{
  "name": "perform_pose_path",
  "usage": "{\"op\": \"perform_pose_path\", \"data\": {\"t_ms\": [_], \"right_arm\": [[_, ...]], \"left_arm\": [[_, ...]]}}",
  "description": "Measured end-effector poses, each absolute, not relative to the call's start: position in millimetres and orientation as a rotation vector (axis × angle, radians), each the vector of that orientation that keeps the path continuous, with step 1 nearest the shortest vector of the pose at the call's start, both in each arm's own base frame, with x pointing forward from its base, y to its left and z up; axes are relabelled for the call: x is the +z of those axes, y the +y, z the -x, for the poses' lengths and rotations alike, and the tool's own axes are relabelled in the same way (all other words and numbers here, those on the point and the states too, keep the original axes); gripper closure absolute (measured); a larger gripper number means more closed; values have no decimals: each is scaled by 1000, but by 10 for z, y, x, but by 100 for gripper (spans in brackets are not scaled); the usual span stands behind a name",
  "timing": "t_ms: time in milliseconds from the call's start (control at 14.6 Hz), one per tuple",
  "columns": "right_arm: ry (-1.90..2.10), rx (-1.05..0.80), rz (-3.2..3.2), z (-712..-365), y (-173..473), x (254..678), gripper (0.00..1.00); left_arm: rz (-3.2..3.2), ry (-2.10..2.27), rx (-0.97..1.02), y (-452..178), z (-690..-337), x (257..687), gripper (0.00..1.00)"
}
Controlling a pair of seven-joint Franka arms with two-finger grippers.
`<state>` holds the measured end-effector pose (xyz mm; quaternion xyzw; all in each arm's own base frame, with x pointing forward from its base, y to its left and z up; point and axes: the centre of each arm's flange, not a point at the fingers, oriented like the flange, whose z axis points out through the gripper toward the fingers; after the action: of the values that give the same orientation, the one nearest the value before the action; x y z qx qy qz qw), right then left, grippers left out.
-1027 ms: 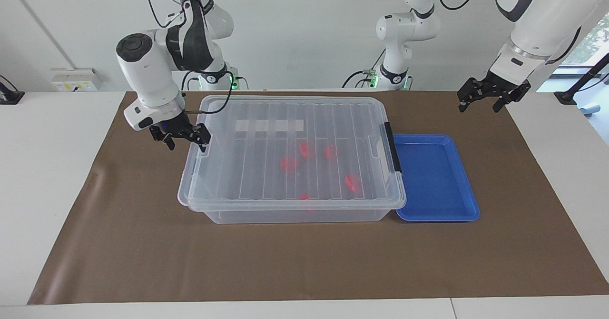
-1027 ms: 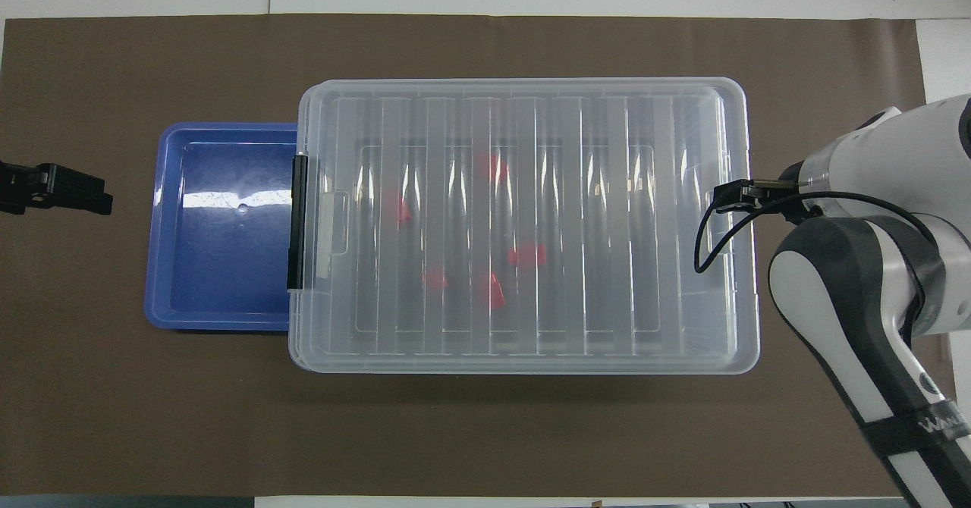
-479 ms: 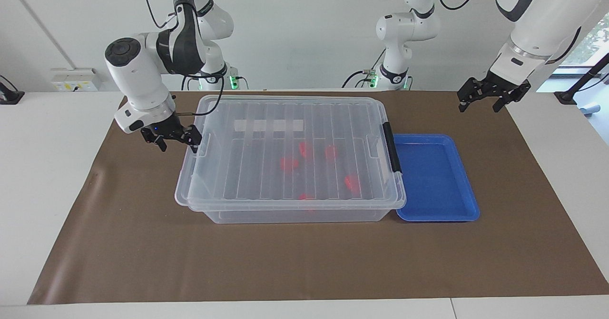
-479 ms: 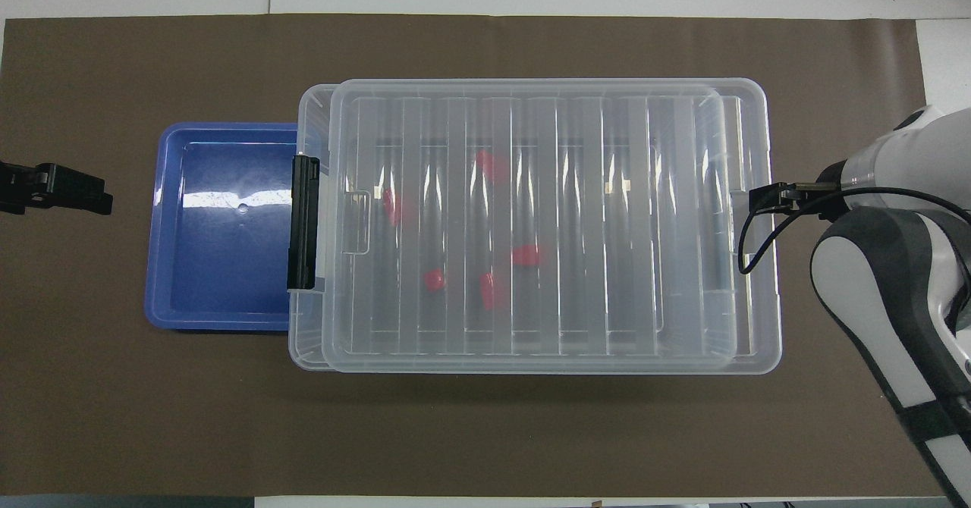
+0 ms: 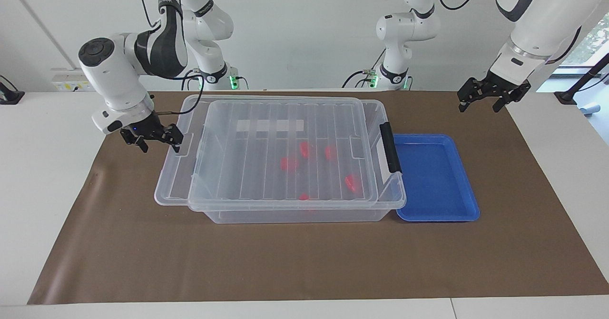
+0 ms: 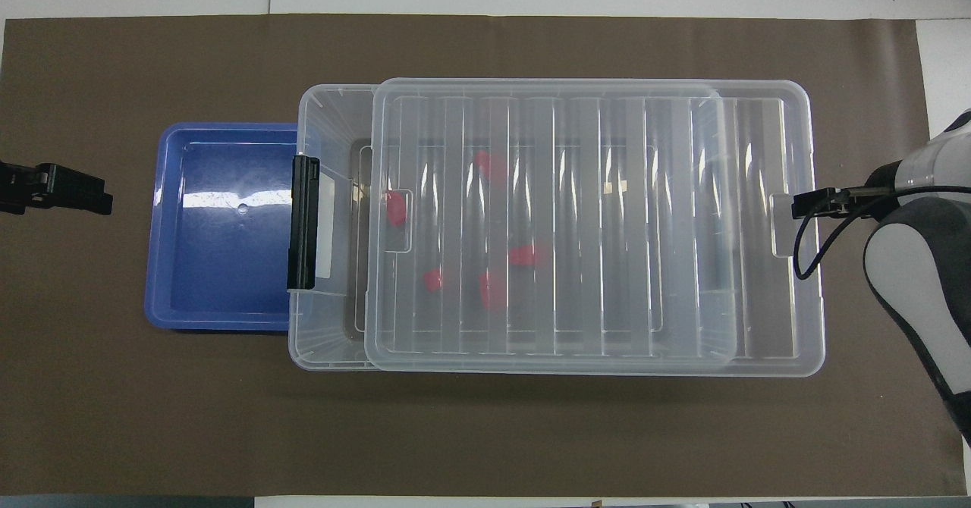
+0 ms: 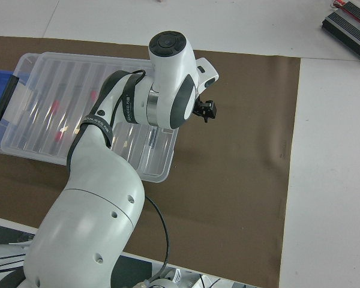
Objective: Place red block in blue tray from box
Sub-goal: 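Slide the clear lid away from the blue tray with the right gripper, then reach the left gripper into the opened box toward a red block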
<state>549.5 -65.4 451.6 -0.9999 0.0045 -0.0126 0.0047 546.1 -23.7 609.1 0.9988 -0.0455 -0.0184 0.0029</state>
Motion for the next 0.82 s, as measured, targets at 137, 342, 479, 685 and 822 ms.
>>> {"op": "perform_pose_path", "data": {"t_ms": [137,342,479,685,822], "right_arm": [[-8,-42,3133,-5479,-789,4519,0],[-55,-46,3135,-5458,-937,4526,0],[-80,-47,3135,-5438,-1045,4526,0],[-101,-50,3136,-5415,-1174,4528,0],[-116,-61,3138,-5407,-1241,4535,0]], "left_arm": [[-3132,-143,-58,-237,-5461,6091,0],[-3132,-143,-58,-237,-5461,6091,0],[-3132,-143,-58,-238,-5461,6091,0],[-3131,-157,-58,-287,-5459,6091,0],[-3129,-186,-58,-391,-5452,6091,0]]}}
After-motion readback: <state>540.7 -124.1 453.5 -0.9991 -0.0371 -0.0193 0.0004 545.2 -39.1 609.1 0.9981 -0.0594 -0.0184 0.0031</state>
